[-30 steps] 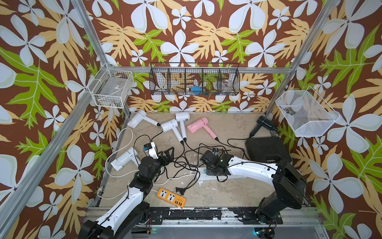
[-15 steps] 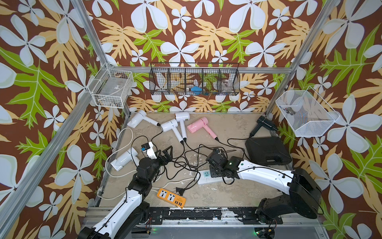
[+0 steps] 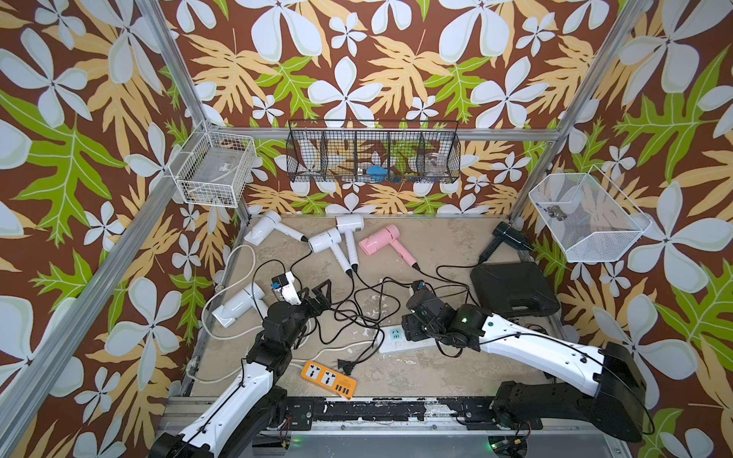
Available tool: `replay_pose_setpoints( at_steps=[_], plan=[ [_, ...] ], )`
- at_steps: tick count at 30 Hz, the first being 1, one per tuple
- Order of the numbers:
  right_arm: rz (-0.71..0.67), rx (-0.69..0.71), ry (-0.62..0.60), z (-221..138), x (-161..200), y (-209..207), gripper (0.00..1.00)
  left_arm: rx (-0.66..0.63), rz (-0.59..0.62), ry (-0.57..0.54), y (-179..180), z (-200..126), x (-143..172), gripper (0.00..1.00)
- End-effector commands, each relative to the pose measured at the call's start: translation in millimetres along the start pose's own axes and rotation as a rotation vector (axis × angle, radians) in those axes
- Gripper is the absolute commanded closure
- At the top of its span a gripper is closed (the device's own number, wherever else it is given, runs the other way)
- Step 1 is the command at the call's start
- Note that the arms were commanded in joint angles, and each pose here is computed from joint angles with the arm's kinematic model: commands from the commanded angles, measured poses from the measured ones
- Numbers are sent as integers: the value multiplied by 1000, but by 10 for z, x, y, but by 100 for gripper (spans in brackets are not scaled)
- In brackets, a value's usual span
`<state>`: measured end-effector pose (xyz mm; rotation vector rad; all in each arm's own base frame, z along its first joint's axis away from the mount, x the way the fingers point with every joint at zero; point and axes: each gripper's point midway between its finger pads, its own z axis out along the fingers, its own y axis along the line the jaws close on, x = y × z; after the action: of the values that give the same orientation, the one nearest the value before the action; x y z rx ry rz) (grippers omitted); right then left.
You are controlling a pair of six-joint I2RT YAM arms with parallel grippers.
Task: Charge the blow dryers
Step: Insert the plug into the socket, then pick up the plug from the center of the board.
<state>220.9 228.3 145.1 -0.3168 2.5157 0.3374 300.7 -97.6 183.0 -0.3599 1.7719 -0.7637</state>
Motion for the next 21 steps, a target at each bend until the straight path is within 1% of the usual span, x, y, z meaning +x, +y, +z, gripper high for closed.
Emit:
replay_pose_setpoints(
  at_steps=[1,4,7,9,14,18,21],
  plan=[
    [-32,-84,-106,-225,-211,114,19,52,0,-10,-122,-27,-47,0],
    [-47,-109,-233,-466,-400,85,14,103,-10,-21,-236,-92,-91,0],
    [-56,-91,-356,-688,-571,-28,9,148,-12,-51,-340,-189,-166,0],
    [-56,-75,-408,-809,-674,-131,6,168,-10,-78,-384,-263,-223,0],
    [-13,-101,-473,-933,-846,-376,0,223,-2,-161,-478,-463,-357,0],
    [31,-169,-500,-855,-851,-493,0,244,6,-207,-500,-563,-416,0],
    [81,-209,-503,-724,-810,-612,0,248,20,-234,-490,-603,-436,0]
  ],
)
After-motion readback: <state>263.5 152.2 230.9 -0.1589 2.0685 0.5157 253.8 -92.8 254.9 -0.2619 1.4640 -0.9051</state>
